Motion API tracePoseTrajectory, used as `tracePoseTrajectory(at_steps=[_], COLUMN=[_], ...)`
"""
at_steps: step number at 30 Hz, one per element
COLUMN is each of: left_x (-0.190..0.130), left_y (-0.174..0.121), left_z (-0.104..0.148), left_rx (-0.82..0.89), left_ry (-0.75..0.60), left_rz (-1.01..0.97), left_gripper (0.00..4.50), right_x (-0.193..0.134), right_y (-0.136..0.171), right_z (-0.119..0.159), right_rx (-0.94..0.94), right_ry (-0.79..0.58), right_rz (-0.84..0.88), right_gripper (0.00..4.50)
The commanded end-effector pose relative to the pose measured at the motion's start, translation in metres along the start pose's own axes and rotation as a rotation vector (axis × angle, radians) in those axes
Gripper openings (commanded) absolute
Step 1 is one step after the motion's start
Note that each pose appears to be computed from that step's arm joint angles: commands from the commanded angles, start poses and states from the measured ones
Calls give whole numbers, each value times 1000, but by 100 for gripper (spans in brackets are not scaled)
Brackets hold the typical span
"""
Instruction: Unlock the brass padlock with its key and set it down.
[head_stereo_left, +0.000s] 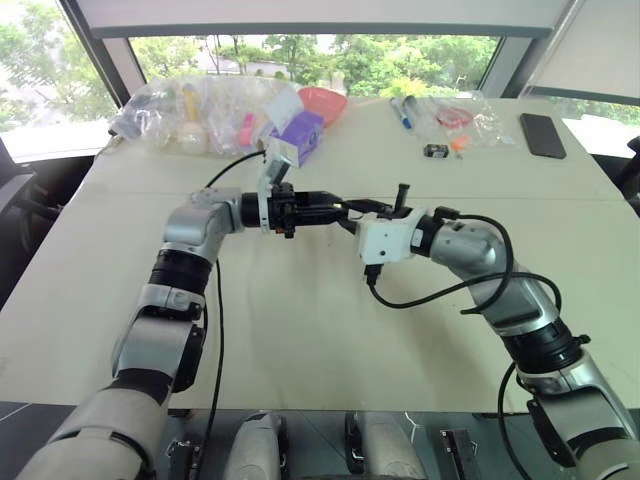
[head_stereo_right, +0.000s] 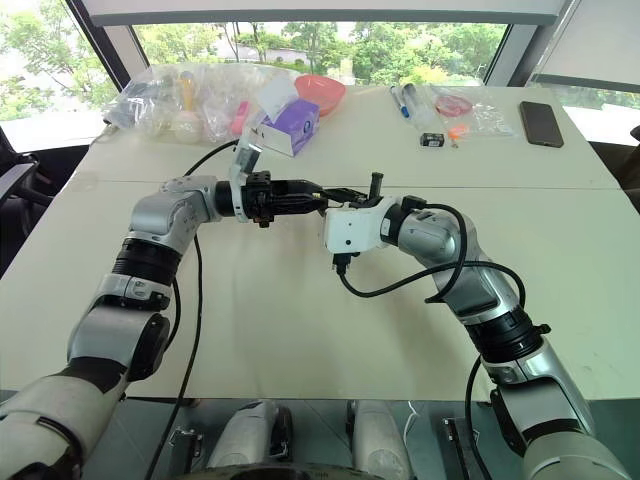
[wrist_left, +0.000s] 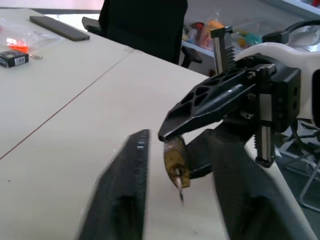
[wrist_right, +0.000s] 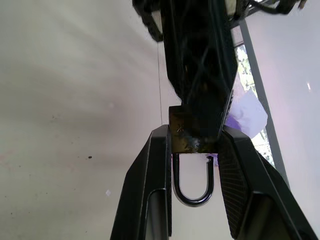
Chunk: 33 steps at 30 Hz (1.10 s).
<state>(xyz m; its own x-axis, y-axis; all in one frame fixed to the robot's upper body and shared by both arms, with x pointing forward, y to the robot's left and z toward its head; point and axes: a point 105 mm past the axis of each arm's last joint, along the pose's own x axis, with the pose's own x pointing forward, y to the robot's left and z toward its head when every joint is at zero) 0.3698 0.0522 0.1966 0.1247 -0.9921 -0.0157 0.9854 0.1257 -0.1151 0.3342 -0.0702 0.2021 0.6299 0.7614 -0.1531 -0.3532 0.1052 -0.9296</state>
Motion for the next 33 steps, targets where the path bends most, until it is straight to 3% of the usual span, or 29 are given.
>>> tracePoseTrajectory(at_steps=[1,10,17,18,20,25,28,33], left_x=[3,0,-4,-5,-9,-17,-17,-14], left_y=[-2,-4,-3,-3,-1,-1,-5,-15], left_z=[10,4,11,13,15,16,18,28], left_rx=[52,10,-11,-11,-2,42,64,87], left_ry=[10,27,-28,-34,-37,-15,-8,-23], left_rz=[-23,-37,-28,-27,-19,-16,-29,-83], left_gripper=[6,4,4,4,4,4,4,4], right_x=[-4,-4,-8,-11,-23,-53,-58,-51], right_y=[-18,-21,-28,-28,-24,-23,-33,-24], right_z=[13,12,8,5,2,1,7,21], right_rx=[-45,-50,-46,-42,33,559,825,1151], right_ry=[-26,-22,1,14,23,-19,-73,-152], right_rz=[-70,-90,-122,-121,-114,-188,-260,-191], right_gripper=[66,66,427,444,444,444,444,444])
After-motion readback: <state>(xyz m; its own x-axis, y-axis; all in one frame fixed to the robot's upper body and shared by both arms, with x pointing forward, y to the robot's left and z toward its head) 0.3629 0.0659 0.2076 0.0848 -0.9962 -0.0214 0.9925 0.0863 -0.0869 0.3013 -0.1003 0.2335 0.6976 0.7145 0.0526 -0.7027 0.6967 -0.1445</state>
